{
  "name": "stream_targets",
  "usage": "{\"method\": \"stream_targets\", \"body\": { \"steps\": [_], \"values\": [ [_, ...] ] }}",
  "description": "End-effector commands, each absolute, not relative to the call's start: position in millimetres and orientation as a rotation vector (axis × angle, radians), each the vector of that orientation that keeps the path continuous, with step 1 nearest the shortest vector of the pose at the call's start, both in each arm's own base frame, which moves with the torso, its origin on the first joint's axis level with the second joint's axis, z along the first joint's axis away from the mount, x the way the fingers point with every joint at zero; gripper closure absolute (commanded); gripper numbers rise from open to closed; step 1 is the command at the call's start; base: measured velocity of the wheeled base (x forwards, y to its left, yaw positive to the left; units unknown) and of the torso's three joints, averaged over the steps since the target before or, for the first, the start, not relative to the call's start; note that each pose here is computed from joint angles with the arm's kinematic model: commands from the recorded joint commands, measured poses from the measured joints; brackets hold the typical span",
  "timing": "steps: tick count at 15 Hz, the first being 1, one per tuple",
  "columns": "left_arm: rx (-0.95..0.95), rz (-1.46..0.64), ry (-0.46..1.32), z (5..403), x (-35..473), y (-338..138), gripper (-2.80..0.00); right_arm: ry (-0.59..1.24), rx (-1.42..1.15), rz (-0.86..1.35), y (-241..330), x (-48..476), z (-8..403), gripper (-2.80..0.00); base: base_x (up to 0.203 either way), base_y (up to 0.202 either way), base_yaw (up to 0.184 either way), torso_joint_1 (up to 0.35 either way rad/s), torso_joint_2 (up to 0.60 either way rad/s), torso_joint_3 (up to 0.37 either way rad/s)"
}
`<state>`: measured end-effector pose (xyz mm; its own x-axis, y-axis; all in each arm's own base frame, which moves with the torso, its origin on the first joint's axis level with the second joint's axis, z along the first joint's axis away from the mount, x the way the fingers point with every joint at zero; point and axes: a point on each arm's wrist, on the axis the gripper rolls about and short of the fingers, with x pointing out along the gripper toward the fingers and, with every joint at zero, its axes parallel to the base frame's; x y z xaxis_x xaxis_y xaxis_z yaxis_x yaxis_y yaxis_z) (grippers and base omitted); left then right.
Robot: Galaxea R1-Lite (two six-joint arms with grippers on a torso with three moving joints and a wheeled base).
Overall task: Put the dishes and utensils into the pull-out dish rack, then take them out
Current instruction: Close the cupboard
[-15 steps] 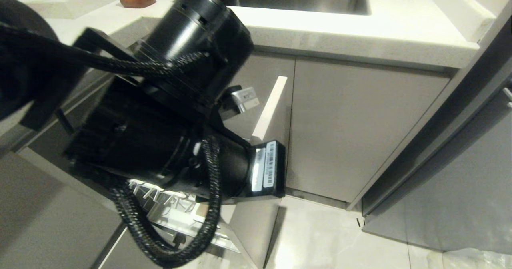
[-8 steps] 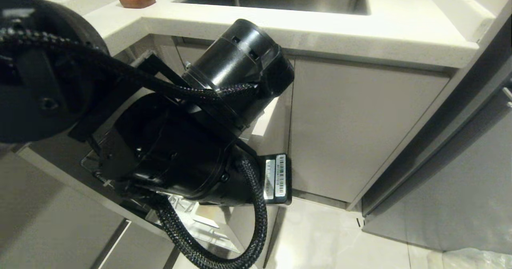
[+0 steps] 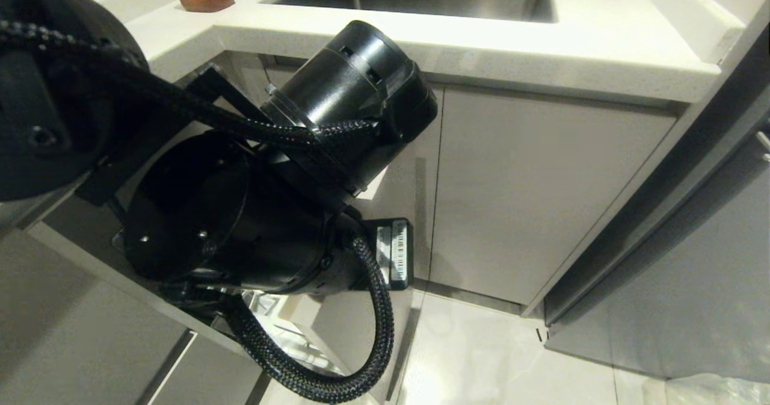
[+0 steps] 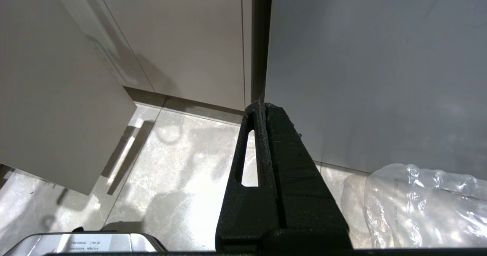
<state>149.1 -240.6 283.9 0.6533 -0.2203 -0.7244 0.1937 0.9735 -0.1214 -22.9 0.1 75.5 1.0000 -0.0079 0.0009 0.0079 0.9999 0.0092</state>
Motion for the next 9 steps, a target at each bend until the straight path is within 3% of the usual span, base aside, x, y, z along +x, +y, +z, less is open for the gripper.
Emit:
{"method": "stream_targets", "body": {
  "steps": [1,9],
  "values": [
    [-0.017,-0.194,0.801,284.2,148.6,-237.6,0.0,0.0,0.009,-0.008,0.1,-22.8,75.5,0.0,0.0,0.0,0.0,0.0,0.0,0.0],
    [0.022,-0.054,0.668,287.7,150.2,-230.0,0.0,0.0,0.009,-0.008,0.1,-22.8,75.5,0.0,0.0,0.0,0.0,0.0,0.0,0.0]
  ]
}}
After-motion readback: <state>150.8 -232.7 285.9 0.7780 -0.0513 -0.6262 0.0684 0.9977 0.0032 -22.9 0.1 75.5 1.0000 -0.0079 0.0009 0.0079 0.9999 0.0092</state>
